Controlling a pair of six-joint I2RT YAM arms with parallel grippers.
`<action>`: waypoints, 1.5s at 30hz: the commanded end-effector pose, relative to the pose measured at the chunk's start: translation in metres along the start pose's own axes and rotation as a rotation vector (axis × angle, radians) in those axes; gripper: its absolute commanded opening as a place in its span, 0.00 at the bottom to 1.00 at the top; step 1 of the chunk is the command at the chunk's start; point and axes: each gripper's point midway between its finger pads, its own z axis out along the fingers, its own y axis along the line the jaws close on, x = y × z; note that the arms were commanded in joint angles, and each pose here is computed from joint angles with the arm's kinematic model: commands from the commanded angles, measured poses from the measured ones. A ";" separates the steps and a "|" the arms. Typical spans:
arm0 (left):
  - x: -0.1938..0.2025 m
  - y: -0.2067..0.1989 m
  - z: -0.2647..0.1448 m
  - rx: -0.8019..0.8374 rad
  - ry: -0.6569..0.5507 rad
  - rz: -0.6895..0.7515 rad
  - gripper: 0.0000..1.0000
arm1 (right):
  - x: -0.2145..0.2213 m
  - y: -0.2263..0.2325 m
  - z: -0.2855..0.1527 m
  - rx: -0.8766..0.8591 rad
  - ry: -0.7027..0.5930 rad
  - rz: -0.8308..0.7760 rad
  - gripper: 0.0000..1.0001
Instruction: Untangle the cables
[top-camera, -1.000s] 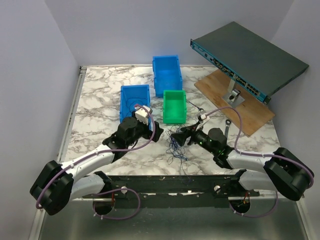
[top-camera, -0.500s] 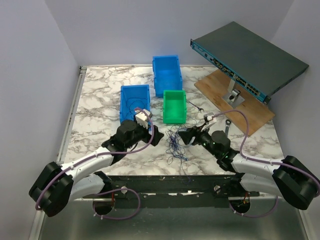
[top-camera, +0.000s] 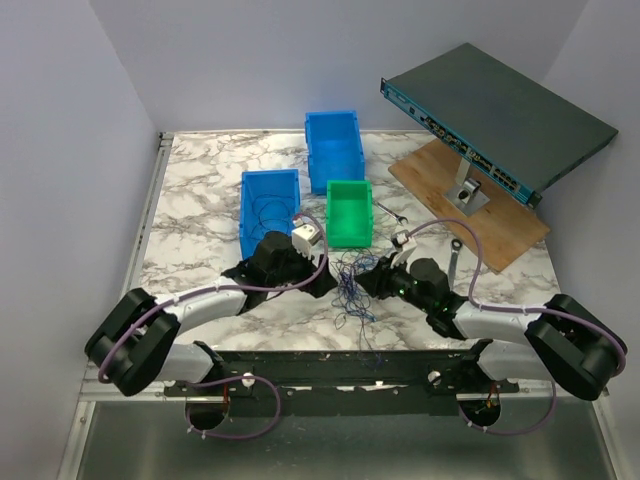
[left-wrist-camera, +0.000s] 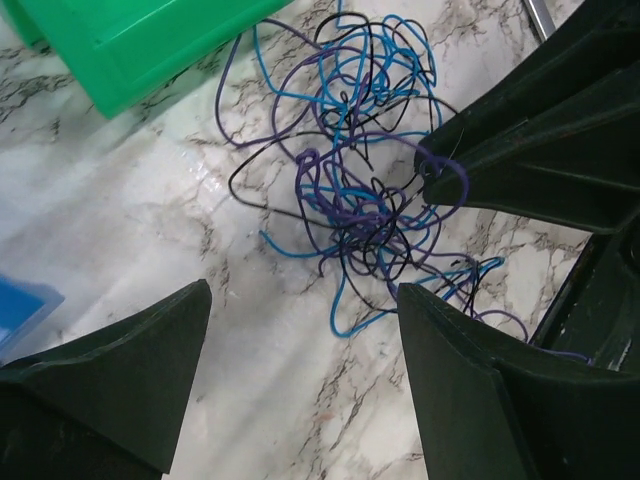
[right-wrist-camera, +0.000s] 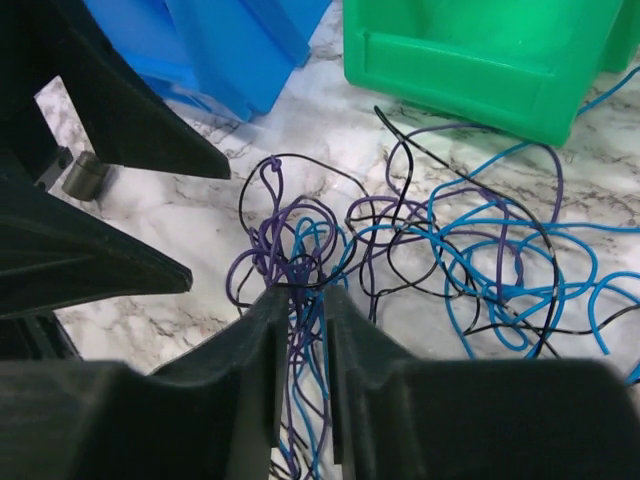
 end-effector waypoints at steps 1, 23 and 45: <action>-0.014 -0.022 0.015 0.097 0.030 -0.001 0.75 | -0.012 0.009 0.003 -0.028 -0.028 -0.002 0.19; 0.012 -0.003 0.049 -0.008 0.259 -0.037 0.00 | -0.036 -0.086 -0.042 0.550 -0.212 0.103 0.45; 0.011 0.004 0.044 -0.052 0.262 -0.015 0.00 | -0.024 -0.135 -0.036 0.761 -0.113 0.233 0.58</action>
